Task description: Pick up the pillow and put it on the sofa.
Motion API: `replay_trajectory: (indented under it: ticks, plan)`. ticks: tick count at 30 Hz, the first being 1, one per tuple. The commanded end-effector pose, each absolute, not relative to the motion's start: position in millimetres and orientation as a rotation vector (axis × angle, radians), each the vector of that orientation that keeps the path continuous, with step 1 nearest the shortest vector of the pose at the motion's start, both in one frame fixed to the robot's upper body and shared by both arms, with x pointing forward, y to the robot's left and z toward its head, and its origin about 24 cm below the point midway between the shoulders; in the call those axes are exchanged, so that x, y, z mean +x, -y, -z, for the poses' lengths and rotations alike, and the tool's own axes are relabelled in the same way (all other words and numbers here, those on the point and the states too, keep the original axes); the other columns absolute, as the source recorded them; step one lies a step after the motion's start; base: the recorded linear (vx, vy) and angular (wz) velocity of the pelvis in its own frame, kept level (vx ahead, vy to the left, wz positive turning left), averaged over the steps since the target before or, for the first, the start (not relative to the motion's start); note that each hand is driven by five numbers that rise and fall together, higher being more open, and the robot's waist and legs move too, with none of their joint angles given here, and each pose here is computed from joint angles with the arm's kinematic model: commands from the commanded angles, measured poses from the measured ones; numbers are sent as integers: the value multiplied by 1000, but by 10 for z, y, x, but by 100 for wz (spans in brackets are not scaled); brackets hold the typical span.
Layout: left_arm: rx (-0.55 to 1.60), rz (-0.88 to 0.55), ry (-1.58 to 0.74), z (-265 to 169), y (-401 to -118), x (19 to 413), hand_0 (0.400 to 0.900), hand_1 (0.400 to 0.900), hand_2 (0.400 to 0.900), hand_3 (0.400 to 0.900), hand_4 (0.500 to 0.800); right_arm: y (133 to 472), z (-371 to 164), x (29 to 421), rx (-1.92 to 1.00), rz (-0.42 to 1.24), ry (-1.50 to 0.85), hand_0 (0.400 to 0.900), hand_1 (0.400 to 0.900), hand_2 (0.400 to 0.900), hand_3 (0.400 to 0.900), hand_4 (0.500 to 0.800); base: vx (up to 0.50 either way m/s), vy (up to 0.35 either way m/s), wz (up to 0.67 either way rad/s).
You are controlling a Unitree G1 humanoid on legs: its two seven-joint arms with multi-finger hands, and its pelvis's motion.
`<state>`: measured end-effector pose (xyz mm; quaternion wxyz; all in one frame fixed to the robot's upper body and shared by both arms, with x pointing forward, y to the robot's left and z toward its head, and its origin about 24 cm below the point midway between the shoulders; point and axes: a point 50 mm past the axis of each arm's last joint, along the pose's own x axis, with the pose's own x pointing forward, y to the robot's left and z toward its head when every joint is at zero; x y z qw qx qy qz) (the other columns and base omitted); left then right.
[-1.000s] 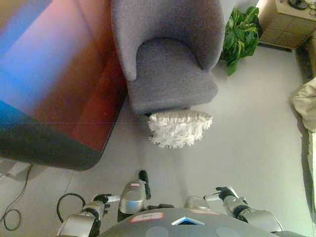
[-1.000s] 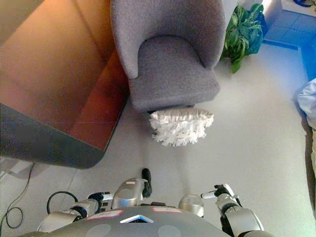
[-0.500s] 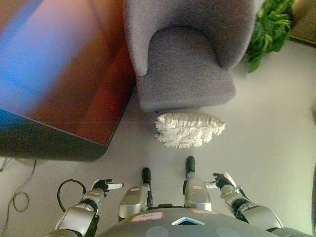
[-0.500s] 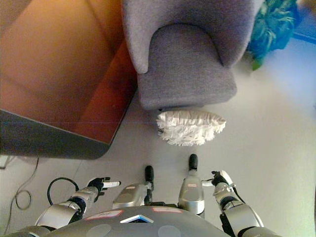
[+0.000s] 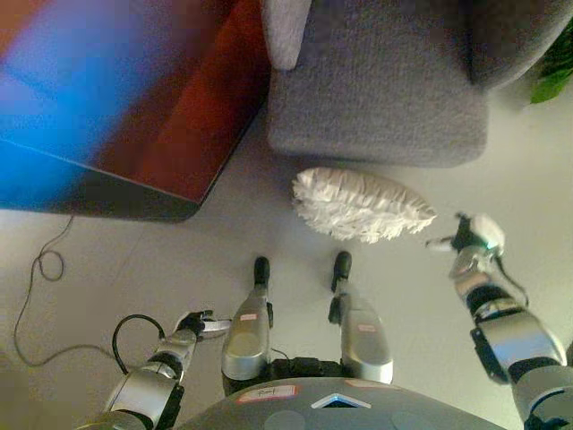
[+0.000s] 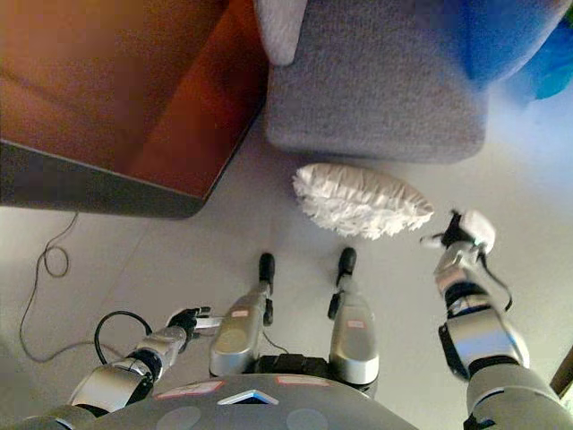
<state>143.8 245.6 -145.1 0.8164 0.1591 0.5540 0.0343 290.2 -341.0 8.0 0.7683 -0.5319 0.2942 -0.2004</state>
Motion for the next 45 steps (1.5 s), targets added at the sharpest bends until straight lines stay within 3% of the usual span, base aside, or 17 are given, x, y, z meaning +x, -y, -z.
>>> replay_trajectory:
  ticks: [1,5,16,28,36,45]
  plan:
    - [402,-121,-1243,1426,-2735,1262,900,900,900,900,800,3679,-645,3084,-1380,520,-559,900,900,900,900,800,-33,48,9]
    - [365,-89,-1220,1442,-2604,1337,900,900,900,900,800,3738,-1133,3303,-1448,504,-532,900,900,900,900,800,-32,68,3]
    - [265,-91,-1143,1451,-2376,1468,900,900,900,900,800,3485,-1727,3677,-1374,463,-422,900,900,900,900,800,-53,64,-3]
    - [226,-77,-1066,1441,-2254,1520,900,900,900,900,800,3256,-1755,3807,-1289,420,-365,900,900,900,900,800,-27,41,-4]
    - [180,-90,-1020,1376,-2196,1656,900,900,900,900,800,3320,-1908,3806,-1288,469,-342,900,900,900,900,800,-23,29,1]
    - [104,-119,-976,1332,-2163,1667,900,900,900,900,800,3377,-2455,3806,-1355,624,-257,900,900,900,900,800,-45,36,6]
